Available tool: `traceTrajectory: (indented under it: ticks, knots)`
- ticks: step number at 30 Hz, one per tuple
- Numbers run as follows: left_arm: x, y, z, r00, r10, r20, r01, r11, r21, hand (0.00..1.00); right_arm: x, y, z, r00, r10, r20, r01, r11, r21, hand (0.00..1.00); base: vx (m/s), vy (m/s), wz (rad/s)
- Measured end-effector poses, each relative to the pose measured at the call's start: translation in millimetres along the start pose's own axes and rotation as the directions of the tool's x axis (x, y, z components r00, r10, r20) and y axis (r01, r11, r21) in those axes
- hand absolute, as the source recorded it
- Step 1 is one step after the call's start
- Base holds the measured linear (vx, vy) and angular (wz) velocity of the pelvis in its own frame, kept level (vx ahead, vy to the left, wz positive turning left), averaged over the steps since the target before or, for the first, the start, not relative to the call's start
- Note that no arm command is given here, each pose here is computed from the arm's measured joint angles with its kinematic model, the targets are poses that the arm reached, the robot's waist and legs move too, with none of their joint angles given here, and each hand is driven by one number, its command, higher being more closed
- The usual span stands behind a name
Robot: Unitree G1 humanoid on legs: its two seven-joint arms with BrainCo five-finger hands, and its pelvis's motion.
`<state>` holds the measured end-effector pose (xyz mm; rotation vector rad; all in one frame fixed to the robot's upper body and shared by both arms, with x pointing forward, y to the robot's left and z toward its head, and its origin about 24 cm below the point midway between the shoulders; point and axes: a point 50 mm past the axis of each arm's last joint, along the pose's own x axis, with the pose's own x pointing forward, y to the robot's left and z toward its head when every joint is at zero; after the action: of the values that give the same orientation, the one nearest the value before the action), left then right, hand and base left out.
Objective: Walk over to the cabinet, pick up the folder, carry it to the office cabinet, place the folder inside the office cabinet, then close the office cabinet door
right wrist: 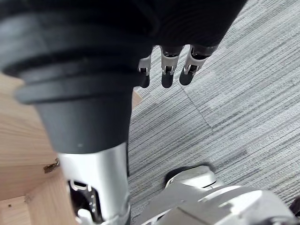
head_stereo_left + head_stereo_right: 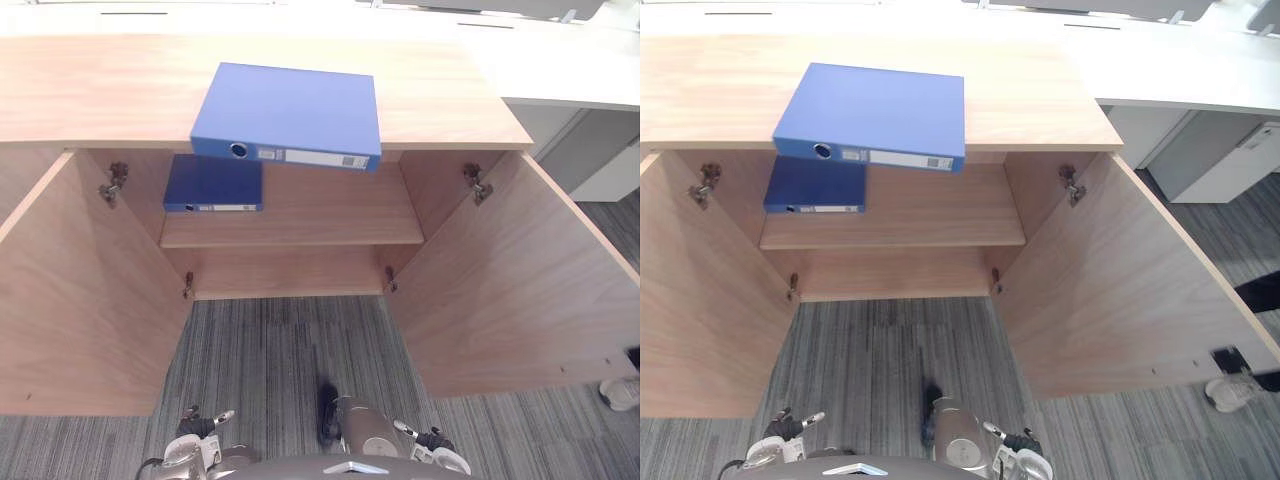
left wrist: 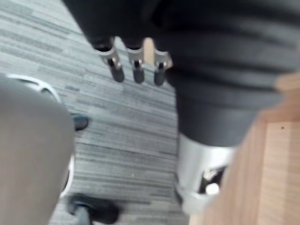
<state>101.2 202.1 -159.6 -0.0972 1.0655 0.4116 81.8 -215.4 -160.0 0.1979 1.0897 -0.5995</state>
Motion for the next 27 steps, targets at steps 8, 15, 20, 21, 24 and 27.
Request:
traceTrajectory:
  ticks: [8, 15, 20, 21, 24, 27]
  knots:
    - [-3, -19, 6, 0.999, -0.018, 0.035, 0.022, 0.991, -0.132, 0.00, 1, -17, 3, 0.999, -0.038, 0.016, 0.038, 0.999, -0.011, 0.00, 0.28, -0.196, 0.30]
    - [-4, -24, 11, 0.998, -0.029, 0.056, 0.037, 0.990, -0.140, 0.00, 0, -20, 1, 0.999, -0.044, 0.013, 0.044, 0.999, -0.014, 0.00, 0.19, 0.062, -0.41]
    - [-1, -11, 12, 0.998, -0.015, 0.056, 0.021, 0.994, -0.103, 0.00, -5, -8, -19, 0.999, -0.020, -0.043, 0.020, 1.000, 0.003, 0.00, 0.17, 0.171, -0.27]
    - [-1, -10, 12, 0.999, -0.015, 0.052, 0.020, 0.995, -0.097, 0.00, -6, -8, -22, 0.998, -0.020, -0.051, 0.021, 1.000, 0.004, 0.00, 0.08, 0.120, -0.09]
    - [-2, -15, 10, 0.998, -0.041, 0.048, 0.044, 0.998, -0.052, 0.00, -6, -9, -22, 0.998, -0.024, -0.054, 0.024, 1.000, 0.006, 0.00, 0.03, 0.085, 0.06]
    - [-1, -16, 8, 0.998, -0.059, 0.039, 0.059, 0.998, -0.003, 0.00, -5, -11, -22, 0.998, -0.027, -0.056, 0.027, 1.000, 0.000, 0.00, 0.00, 0.016, 0.01]
